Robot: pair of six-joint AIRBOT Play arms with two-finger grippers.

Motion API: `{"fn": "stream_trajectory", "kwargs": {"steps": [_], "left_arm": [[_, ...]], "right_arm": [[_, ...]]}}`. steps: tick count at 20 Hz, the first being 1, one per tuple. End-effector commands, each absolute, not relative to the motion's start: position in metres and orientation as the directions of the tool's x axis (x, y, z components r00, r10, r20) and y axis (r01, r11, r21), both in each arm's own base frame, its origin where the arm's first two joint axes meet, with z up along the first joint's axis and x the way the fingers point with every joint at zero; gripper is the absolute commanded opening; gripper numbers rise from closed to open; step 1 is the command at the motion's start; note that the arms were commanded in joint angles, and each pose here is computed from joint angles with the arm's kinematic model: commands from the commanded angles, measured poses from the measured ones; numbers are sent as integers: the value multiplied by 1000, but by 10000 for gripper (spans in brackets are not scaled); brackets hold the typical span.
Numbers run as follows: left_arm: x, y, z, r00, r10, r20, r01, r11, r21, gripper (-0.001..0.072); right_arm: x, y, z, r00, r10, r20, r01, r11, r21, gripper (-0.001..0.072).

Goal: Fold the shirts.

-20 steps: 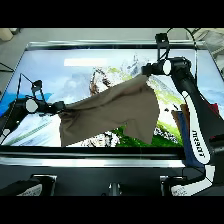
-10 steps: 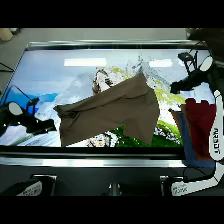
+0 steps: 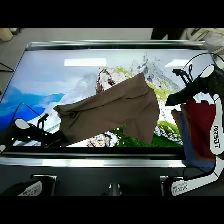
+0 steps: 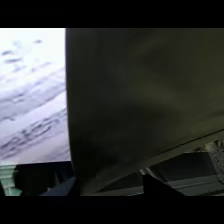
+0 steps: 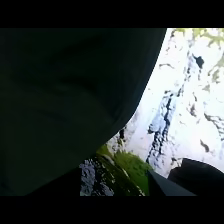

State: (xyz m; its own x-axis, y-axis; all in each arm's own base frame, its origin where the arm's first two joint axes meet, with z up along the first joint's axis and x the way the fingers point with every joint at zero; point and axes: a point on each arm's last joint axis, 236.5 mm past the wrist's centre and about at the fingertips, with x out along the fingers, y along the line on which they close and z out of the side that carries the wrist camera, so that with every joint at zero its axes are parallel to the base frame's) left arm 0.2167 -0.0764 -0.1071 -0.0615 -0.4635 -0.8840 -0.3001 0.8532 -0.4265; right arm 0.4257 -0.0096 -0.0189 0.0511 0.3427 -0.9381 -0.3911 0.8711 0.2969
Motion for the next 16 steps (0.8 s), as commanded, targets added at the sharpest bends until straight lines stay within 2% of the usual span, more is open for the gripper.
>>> {"fn": "stream_trajectory", "kwargs": {"steps": [1, 2, 3, 4, 7, 13, 16], "left_arm": [[239, -80, -116, 34, -437, -899, -296, 854, -427, 365], [242, -81, -116, 47, -432, -901, -302, 853, -425, 190], [243, -83, -115, 49, -431, -901, -293, 856, -425, 63], [244, -84, -115, 51, -430, -901, -285, 859, -426, 34], [248, -83, -109, 71, -425, -902, -273, 862, -428, 33], [250, -83, -100, 97, -427, -899, -239, 867, -438, 33], [255, -83, -89, 138, -423, -895, -220, 868, -444, 33]], "right_arm": [[421, 1, -34, 16, 389, -921, -381, 854, 354, 465], [419, 4, -39, 3, 402, -916, -375, 849, 372, 510], [419, 6, -44, -7, 414, -910, -368, 845, 387, 509], [419, 6, -49, -12, 418, -908, -362, 845, 393, 509], [427, 13, -65, -7, 443, -897, -344, 841, 418, 505], [426, 29, -104, -75, 447, -892, -338, 830, 444, 488], [436, 28, -108, -37, 438, -898, -305, 851, 428, 486]]}}
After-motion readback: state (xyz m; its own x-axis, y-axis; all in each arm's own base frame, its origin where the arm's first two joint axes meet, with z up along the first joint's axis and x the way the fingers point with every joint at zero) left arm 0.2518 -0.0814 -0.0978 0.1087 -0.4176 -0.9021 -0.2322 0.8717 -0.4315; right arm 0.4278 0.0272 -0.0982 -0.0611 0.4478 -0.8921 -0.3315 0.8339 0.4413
